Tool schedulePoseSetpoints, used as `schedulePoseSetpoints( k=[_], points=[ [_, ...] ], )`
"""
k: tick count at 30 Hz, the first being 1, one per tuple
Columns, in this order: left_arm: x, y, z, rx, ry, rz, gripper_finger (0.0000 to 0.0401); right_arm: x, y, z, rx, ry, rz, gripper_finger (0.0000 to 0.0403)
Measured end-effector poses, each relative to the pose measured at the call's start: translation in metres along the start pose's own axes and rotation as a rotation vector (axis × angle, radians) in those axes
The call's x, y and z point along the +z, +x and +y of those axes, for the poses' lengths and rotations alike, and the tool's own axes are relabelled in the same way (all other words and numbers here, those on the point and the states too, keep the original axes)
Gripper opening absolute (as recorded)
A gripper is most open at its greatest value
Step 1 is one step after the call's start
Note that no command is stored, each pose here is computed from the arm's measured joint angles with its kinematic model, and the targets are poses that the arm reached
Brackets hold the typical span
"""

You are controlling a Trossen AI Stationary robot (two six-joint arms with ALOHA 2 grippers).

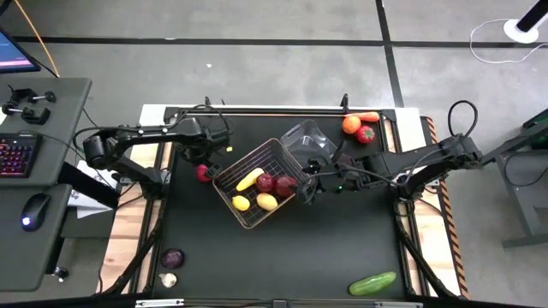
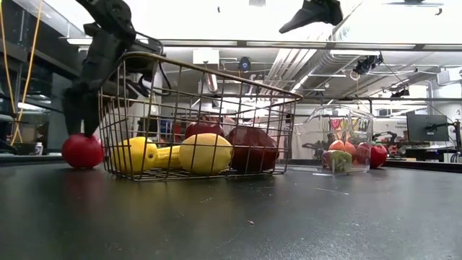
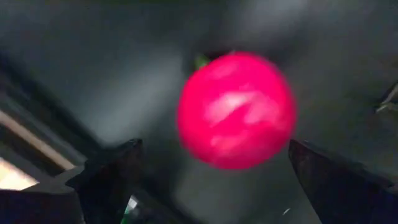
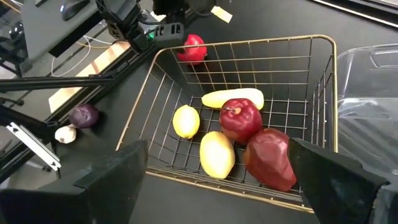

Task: Sort produce into baskets
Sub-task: Put the left tomato into the gold wire basket

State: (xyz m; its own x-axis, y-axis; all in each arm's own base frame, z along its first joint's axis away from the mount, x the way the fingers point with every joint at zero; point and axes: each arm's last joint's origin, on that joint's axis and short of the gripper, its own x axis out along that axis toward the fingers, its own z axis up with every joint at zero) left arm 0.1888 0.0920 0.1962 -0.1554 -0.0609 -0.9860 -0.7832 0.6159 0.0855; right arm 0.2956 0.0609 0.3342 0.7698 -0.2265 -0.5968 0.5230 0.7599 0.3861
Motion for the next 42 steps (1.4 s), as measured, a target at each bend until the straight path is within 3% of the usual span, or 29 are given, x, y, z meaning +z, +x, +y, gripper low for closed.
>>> schedulePoseSetpoints(
  k=[16, 26, 42],
  points=[
    [0.002, 0.016, -0.008, -0.099, -0.008, -0.056, 0.039, 0.0, 0.0, 0.0, 0.0, 0.0, 0.0, 0.0376],
    [0.005, 0.018, -0.011, -0.063, -0.035, -0.106, 0.039, 0.0, 0.0, 0.0, 0.0, 0.0, 0.0, 0.0376],
    [0.014, -0.003, -0.016, -0.107, -0.002, -0.169, 0.039, 0.0, 0.0, 0.0, 0.0, 0.0, 0.0, 0.0376]
  ],
)
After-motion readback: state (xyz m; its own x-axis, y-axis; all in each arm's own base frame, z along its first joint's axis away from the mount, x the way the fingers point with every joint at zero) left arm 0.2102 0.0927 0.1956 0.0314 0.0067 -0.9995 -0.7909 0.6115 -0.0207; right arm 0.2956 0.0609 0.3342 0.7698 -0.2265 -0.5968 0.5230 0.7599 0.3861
